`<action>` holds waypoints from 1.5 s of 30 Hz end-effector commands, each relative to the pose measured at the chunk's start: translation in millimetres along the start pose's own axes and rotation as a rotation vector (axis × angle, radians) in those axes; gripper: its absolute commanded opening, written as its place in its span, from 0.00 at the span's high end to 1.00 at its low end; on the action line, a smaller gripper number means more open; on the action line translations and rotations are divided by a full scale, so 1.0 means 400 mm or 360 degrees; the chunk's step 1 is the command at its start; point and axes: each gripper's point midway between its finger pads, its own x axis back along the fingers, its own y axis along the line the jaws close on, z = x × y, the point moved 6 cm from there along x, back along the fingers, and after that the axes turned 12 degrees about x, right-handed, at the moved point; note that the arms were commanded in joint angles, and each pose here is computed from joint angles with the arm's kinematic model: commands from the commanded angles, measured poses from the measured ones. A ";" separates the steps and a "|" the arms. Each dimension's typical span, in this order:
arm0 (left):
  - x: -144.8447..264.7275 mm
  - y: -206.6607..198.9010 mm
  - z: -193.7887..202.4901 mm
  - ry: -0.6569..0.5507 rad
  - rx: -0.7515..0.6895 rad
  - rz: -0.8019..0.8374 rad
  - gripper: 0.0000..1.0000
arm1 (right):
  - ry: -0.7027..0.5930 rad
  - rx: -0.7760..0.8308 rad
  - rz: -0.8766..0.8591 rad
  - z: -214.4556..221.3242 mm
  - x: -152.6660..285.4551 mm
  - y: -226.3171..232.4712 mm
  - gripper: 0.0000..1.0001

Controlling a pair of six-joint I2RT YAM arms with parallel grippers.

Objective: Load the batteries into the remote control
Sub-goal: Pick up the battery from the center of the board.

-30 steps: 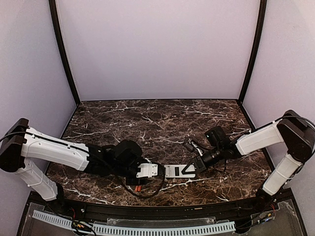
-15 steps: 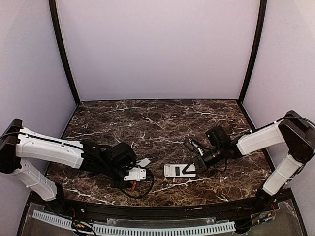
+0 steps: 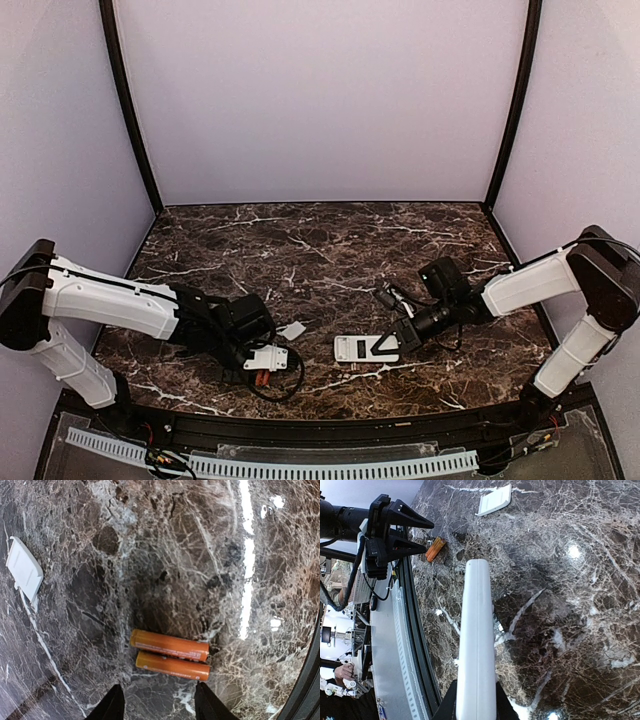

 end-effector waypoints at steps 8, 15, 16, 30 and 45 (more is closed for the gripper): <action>-0.015 -0.003 -0.036 -0.0052 0.0021 0.0067 0.51 | -0.0033 0.0031 -0.0014 -0.007 0.007 0.005 1.00; -0.014 0.006 -0.058 -0.0128 0.0049 0.0033 0.52 | -0.0028 0.0027 -0.0022 -0.004 0.006 0.005 1.00; -0.014 0.005 -0.059 -0.0128 0.0048 0.0040 0.52 | -0.0029 0.0028 -0.0022 -0.005 0.006 0.005 1.00; 0.025 0.005 -0.087 -0.0276 -0.0091 0.0097 0.65 | -0.0020 0.0022 -0.0047 -0.007 -0.003 0.000 1.00; -0.022 0.002 -0.150 -0.0216 -0.0349 0.0203 0.62 | -0.0014 0.0020 -0.0050 0.001 -0.004 0.000 1.00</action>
